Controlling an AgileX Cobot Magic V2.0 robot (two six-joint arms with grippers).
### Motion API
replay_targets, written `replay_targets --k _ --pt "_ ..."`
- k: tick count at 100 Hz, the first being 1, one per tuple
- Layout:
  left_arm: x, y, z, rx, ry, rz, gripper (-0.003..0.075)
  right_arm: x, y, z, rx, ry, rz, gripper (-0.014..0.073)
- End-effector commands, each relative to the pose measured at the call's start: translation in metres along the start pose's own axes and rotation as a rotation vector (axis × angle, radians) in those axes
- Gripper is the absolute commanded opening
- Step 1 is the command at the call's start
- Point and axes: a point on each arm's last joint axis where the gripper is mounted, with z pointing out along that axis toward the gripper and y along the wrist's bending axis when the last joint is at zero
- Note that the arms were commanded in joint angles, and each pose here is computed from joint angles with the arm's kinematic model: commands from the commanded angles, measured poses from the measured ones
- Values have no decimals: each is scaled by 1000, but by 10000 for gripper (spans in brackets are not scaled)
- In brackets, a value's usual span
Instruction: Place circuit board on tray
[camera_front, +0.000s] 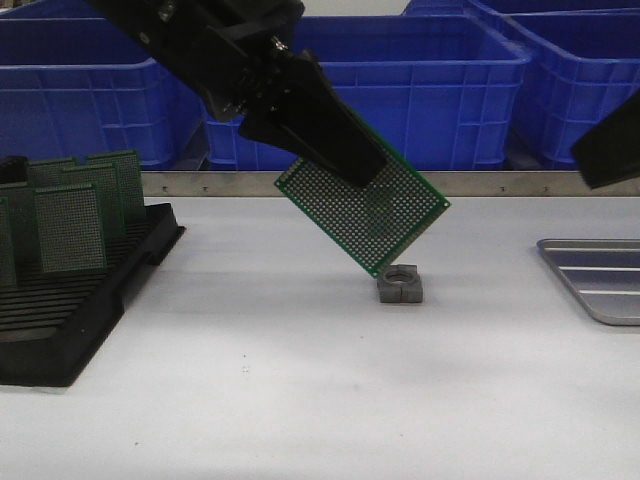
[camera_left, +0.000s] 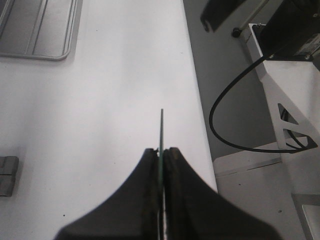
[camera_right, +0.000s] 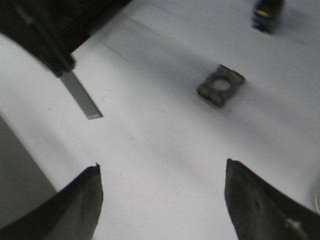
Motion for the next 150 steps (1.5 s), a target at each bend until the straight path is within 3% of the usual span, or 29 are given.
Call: replay_targets --k 1,7,24,55,67,86,93,98,103,110,122,129,136,150 --pt "-24 -17 -13 43 -86 34 -20 -17 5 7 -68 -99 -246 536" --pt "-24 -17 -13 43 -86 34 -20 -20 10 17 -106 -120 -363 536" --pt "-24 -17 -13 43 -86 34 -20 -30 16 46 -210 -139 -322 536" --pt "-24 -17 -13 43 -86 34 -20 -42 31 94 -359 -80 -348 526" --pt "-24 -17 -13 43 -86 34 -20 -43 30 101 -370 -81 -321 383" --pt "-24 -17 -13 44 -86 34 -20 -43 30 100 -378 -85 -320 8" --pt "-24 -17 -13 43 -86 34 -19 -44 32 100 -392 -88 -320 -78" --pt "-24 -17 -13 43 -86 34 -14 -44 32 100 -401 -89 -320 -66" --pt "-24 -17 -13 43 -87 33 18 -44 33 99 -406 -90 -320 -69" --pt "-25 -17 -13 44 -96 30 119 -44 33 99 -409 -91 -320 -69" --pt "-26 -17 -13 43 -101 31 388 -44 33 99 -409 -90 -317 -69" --pt "-26 -16 -14 40 -102 31 500 -44 33 99 -410 -83 -284 -69" --pt "-27 -13 -20 24 -109 35 541 -43 32 99 -407 -68 -207 -69" --pt "-30 -2 -44 -42 -135 50 533 -42 15 95 -353 -28 32 -69"
